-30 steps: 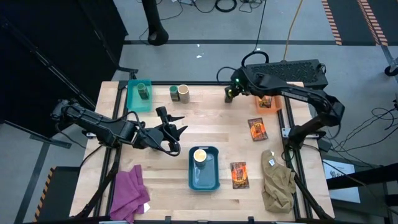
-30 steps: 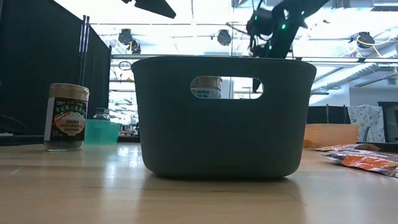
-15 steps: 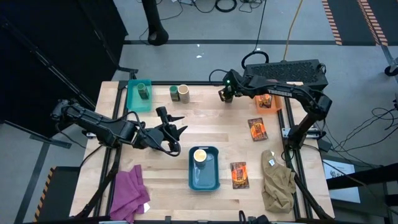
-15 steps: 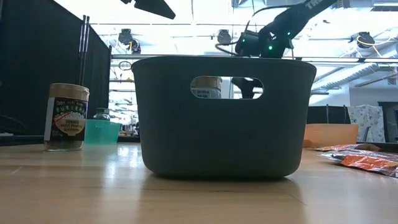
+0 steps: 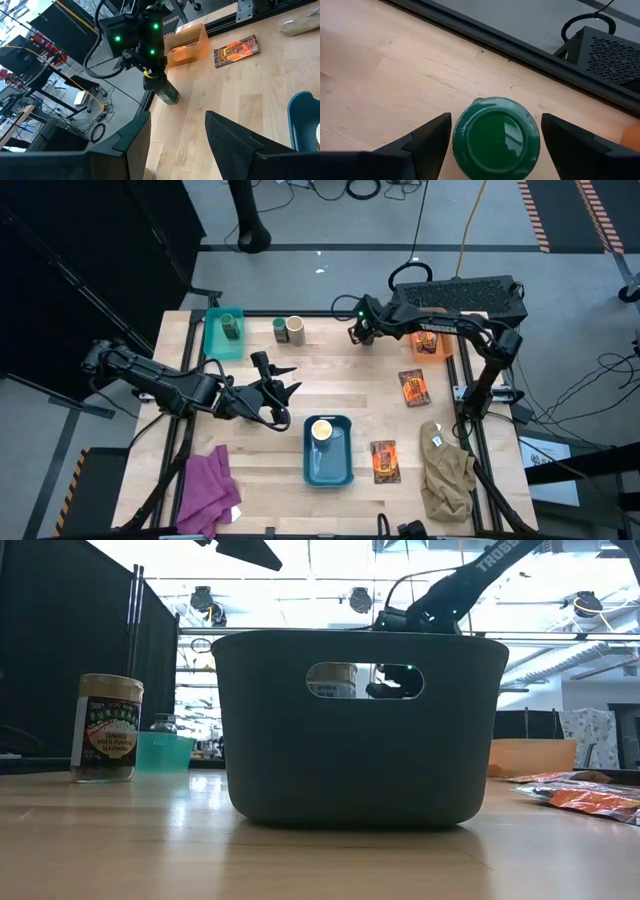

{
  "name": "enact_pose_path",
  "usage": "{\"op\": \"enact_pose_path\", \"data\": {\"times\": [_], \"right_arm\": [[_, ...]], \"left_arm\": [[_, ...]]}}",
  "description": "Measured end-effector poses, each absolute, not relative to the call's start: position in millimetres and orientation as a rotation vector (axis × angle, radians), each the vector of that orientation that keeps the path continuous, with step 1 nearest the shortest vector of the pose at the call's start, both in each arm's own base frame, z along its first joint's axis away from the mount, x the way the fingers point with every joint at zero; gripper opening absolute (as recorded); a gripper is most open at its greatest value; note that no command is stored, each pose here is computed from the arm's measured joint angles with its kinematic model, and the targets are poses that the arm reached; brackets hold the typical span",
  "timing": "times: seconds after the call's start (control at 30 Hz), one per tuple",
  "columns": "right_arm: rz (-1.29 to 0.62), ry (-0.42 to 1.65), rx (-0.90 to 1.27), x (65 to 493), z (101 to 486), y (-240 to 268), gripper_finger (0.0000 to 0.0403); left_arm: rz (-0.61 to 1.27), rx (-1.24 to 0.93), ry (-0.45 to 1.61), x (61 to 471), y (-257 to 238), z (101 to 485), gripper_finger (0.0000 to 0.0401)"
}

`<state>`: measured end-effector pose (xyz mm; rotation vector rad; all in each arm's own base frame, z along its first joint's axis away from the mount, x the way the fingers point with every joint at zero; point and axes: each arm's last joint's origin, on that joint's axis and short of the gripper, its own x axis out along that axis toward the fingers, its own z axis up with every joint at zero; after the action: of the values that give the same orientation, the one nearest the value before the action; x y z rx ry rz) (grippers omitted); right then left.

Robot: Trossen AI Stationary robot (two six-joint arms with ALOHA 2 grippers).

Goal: Sort spices by type
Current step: Put the green seasoning bottle into the light blue bin

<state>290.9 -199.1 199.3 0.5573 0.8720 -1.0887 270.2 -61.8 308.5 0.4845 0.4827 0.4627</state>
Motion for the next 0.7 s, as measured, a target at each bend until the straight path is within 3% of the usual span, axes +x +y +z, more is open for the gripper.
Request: {"op": "enact_pose_path", "data": {"times": [0.27,0.7], "right_arm": [[-1.092,0.856,0.555,292.8,197.4,-201.4,0.0270],[-1.095,0.851,0.566,292.6,197.7,-201.5,0.0179]], "left_arm": [[0.463,0.485,0.483,270.2,-61.8,308.5,0.0194],[0.463,0.484,0.482,270.2,-61.8,308.5,0.0194]]}}
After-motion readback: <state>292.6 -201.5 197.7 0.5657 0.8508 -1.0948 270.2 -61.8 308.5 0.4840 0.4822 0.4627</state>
